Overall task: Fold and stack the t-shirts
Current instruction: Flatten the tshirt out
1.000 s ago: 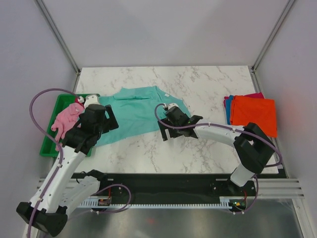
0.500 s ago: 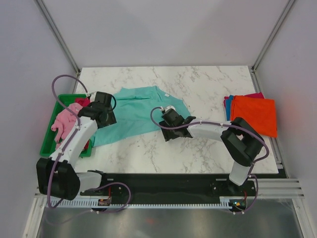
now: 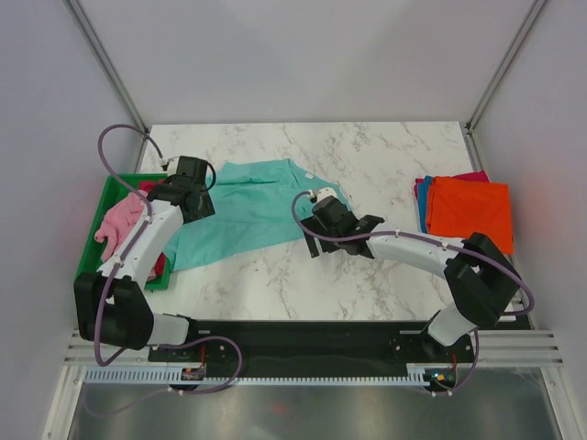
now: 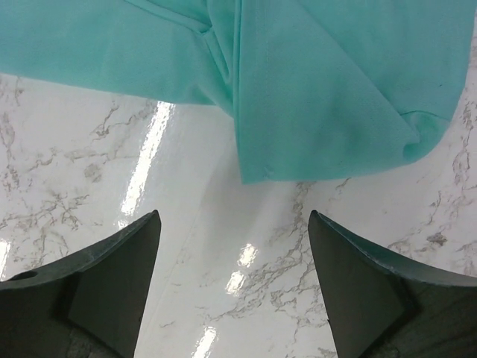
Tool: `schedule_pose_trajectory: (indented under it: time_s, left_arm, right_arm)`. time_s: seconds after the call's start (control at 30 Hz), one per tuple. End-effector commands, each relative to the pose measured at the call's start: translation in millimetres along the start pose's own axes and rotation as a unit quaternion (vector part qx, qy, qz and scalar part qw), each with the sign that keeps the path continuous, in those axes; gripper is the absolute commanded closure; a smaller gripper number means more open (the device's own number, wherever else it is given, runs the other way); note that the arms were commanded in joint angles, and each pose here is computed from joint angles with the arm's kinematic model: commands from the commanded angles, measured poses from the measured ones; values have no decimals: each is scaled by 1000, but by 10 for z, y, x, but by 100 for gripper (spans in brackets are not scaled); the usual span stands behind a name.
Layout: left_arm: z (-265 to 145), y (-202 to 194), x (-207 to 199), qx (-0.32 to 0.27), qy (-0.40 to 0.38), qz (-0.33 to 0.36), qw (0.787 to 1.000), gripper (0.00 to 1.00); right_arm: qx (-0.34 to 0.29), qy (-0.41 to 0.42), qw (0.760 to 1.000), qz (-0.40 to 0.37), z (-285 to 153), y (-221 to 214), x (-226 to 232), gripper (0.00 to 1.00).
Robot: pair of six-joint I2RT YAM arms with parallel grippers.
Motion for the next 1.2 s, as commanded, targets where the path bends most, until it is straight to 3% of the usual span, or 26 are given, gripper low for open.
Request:
schedule_pose_trajectory:
  time_s: [0.0, 0.47, 0.67, 0.87, 0.97, 1.17]
  left_arm:
    - [7, 132, 19, -23, 12, 5, 1000, 19]
    - [-10, 103, 153, -46, 1, -5, 999, 21]
    - [45, 100, 146, -43, 3, -7, 999, 22]
    - [61, 152, 143, -43, -2, -11, 999, 24]
    - [65, 146, 147, -42, -3, -12, 999, 25]
    - [78, 151, 179, -41, 7, -9, 999, 26]
  right_arm:
    - [3, -19, 1000, -13, 140, 71, -34, 13]
    - [42, -40, 998, -15, 659, -105, -143, 34]
    - [55, -44, 997, -5, 733, -143, -231, 56]
    - [77, -54, 995, 19, 845, -186, -368, 90]
    - [87, -53, 994, 34, 852, -212, -448, 100]
    - [90, -43, 994, 40, 740, -340, -513, 100]
Point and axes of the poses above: each gripper's point midway between its finger pads, its own z axis out along the fingers, its own x axis along the line the jaws close on, y = z × x, the point moved 8 cm from there along -z, back along the fingers, and after that the axes turned 8 degrees about z, right-handed, at the moved point
